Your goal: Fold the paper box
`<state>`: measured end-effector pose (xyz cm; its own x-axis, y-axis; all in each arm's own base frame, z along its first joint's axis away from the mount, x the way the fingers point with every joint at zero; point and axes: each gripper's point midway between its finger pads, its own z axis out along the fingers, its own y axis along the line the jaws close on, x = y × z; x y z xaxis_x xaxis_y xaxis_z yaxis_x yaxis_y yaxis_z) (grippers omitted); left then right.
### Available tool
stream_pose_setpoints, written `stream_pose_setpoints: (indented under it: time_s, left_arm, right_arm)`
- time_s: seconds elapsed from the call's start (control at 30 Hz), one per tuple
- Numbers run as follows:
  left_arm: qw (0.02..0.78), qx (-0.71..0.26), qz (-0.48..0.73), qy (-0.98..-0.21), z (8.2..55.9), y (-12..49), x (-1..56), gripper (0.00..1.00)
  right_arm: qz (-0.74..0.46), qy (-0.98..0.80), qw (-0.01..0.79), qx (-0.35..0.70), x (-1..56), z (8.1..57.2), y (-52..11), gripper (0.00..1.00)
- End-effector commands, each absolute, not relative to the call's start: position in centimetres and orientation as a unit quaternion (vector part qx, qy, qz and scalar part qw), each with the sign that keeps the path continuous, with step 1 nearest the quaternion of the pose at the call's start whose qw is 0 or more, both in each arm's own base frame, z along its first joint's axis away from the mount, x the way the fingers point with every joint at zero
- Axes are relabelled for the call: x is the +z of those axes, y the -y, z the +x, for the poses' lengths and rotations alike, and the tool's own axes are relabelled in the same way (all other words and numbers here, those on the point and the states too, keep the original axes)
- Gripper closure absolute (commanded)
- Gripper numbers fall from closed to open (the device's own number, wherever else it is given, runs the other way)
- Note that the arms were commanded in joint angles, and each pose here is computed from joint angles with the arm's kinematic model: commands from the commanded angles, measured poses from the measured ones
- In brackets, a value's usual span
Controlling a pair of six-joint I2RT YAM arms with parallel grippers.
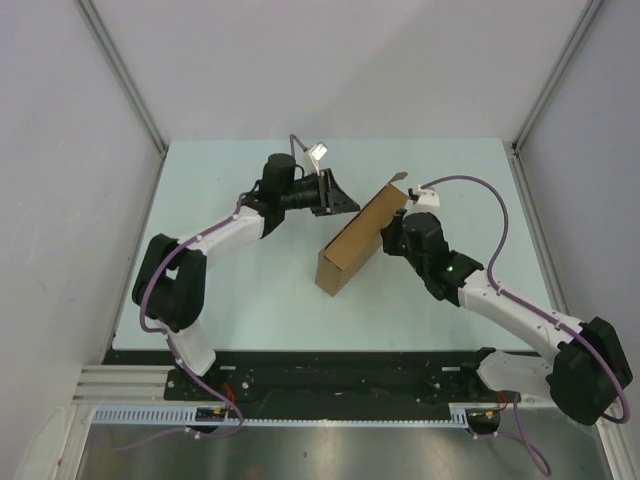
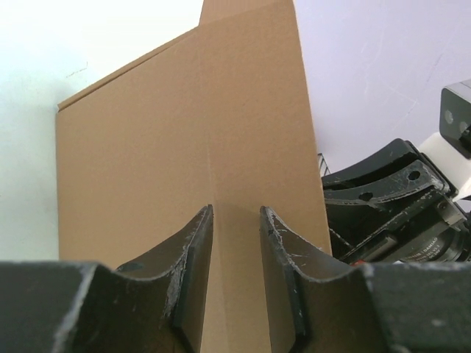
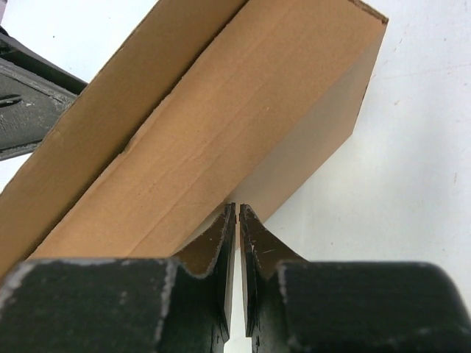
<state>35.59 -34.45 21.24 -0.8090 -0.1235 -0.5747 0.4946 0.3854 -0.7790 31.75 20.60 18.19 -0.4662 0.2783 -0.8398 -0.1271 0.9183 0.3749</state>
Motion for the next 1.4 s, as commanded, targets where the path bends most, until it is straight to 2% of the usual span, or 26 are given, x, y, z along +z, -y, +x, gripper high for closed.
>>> stream_pose_setpoints:
  time_s: [0.0,0.63,0.7,0.8,0.83,0.93,1.17,1.37]
  left_arm:
    - [0.3,-0.552,0.14,-0.765,35.8,34.3,23.7,0.63]
    - [0.303,-0.547,0.126,-0.77,36.9,33.4,23.1,0.62]
    - [0.303,-0.547,0.126,-0.77,36.9,33.3,23.1,0.62]
    - [0.303,-0.546,0.126,-0.77,36.9,33.2,23.1,0.62]
    - [0.305,-0.546,0.126,-0.77,37.0,33.1,23.2,0.62]
    - [0.305,-0.546,0.125,-0.77,37.0,33.1,23.2,0.62]
    - [0.3,-0.548,0.123,-0.771,37.1,33.2,22.9,0.62]
    - [0.298,-0.549,0.124,-0.771,37.2,33.3,22.7,0.62]
  right_arm:
    - [0.048,-0.803,0.557,0.206,22.1,32.8,-20.3,0.89]
    - [0.083,-0.791,0.581,0.171,24.1,34.2,-15.8,0.87]
    - [0.097,-0.78,0.596,0.163,24.9,35.0,-14.5,0.84]
    - [0.102,-0.759,0.626,0.148,26.8,36.1,-13.0,0.71]
    - [0.1,-0.755,0.631,0.145,27.1,36.3,-12.8,0.63]
    - [0.089,-0.749,0.638,0.156,27.8,37.7,-12.4,0.54]
    - [0.073,-0.72,0.665,0.185,29.7,41.5,-12.0,0.52]
    - [0.035,-0.718,0.658,0.226,29.9,44.3,-12.4,0.5]
